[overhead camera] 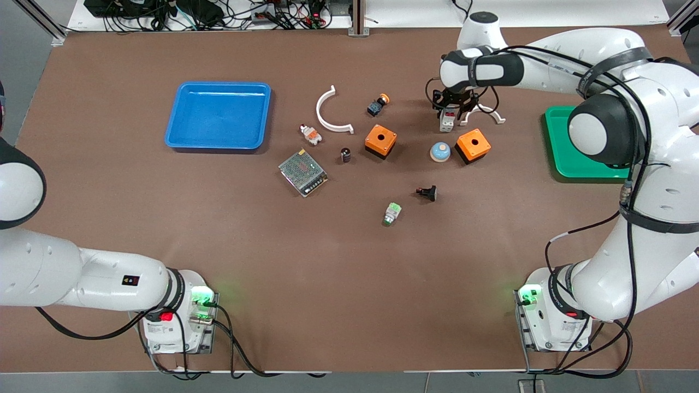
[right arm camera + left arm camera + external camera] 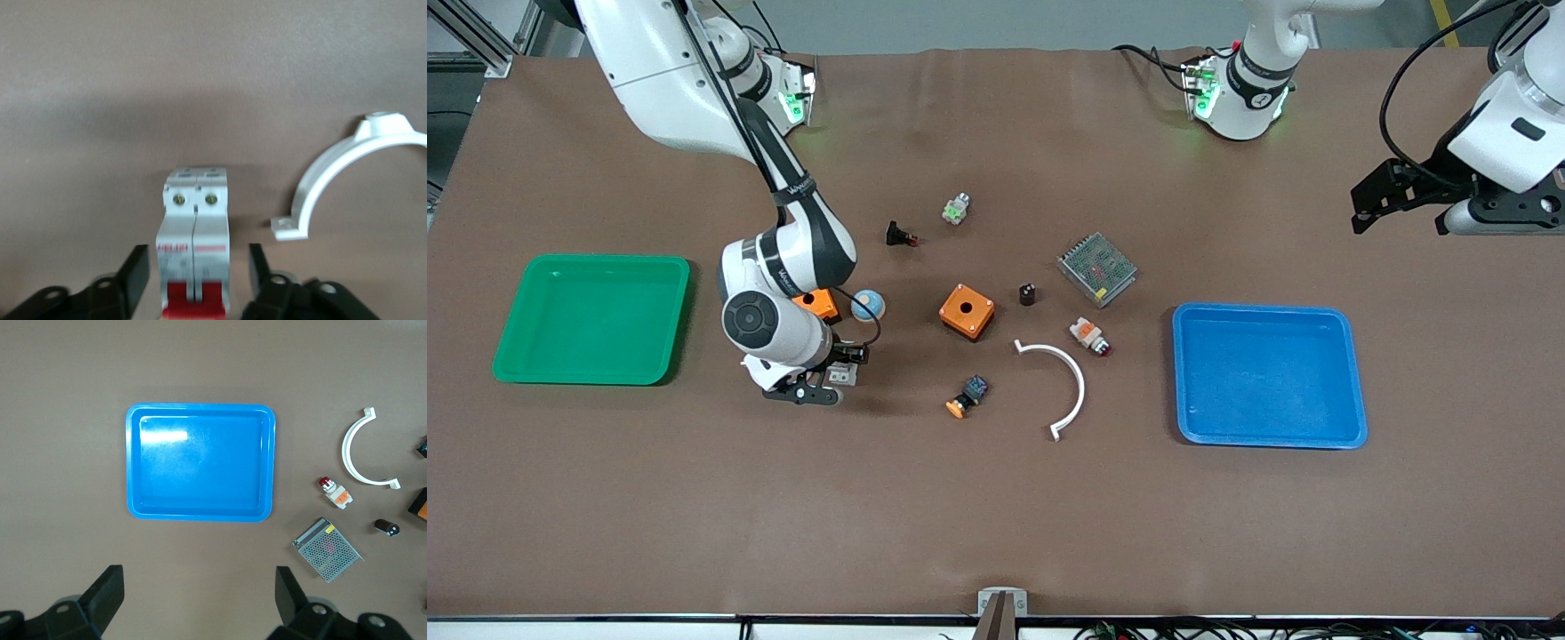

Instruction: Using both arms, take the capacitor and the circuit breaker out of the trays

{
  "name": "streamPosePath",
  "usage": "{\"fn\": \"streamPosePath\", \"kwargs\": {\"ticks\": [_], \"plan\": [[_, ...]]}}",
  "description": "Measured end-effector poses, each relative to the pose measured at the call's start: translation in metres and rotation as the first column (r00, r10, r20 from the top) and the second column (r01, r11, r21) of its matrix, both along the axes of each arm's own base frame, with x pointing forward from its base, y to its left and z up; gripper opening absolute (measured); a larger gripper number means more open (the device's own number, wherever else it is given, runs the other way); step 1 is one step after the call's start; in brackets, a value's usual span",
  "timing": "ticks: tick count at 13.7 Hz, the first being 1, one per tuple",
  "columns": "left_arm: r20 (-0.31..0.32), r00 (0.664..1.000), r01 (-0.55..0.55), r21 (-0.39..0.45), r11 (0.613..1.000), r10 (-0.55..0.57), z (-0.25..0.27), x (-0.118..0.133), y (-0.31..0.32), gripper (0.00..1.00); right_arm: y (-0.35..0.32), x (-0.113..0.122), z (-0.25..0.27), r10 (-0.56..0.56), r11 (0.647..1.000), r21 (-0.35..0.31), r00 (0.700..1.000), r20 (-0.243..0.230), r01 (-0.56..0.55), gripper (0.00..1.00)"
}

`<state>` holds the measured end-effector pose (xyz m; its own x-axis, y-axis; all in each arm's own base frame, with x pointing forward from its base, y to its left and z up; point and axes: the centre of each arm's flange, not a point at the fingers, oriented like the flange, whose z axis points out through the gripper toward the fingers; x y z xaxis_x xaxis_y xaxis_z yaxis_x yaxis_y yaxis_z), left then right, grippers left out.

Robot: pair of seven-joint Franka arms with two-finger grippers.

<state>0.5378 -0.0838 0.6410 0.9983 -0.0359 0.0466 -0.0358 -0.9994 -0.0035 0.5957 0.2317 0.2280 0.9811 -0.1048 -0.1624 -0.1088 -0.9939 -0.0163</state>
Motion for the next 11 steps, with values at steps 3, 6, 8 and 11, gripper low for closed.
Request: {"fn": "streamPosePath", "kwargs": {"ticks": [3, 6, 8, 11], "plan": [[-0.009, 1.0, 0.009, 0.001, 1.0, -0.009, -0.005, 0.002, -0.005, 1.0, -0.003, -0.006, 0.09, 0.011, 1.0, 0.003, 0.999, -0.038, -0.011, 1.0], [-0.025, 1.0, 0.017, 0.003, 1.0, -0.017, -0.016, 0.007, -0.01, 1.0, -0.036, -0.03, 0.199, -0.01, 1.0, 0.011, 0.998, -0.059, 0.01, 1.0], [-0.011, 1.0, 0.019, 0.0, 1.0, -0.019, -0.011, 0.008, -0.012, 1.0, -0.079, -0.044, 0.255, -0.048, 0.998, 0.024, 0.997, -0.055, 0.05, 1.0], [0.014, 1.0, 0.024, -0.003, 1.0, -0.024, 0.001, 0.007, -0.014, 1.0, -0.152, -0.054, 0.293, -0.039, 0.998, 0.057, 0.998, -0.041, 0.042, 1.0]]}}
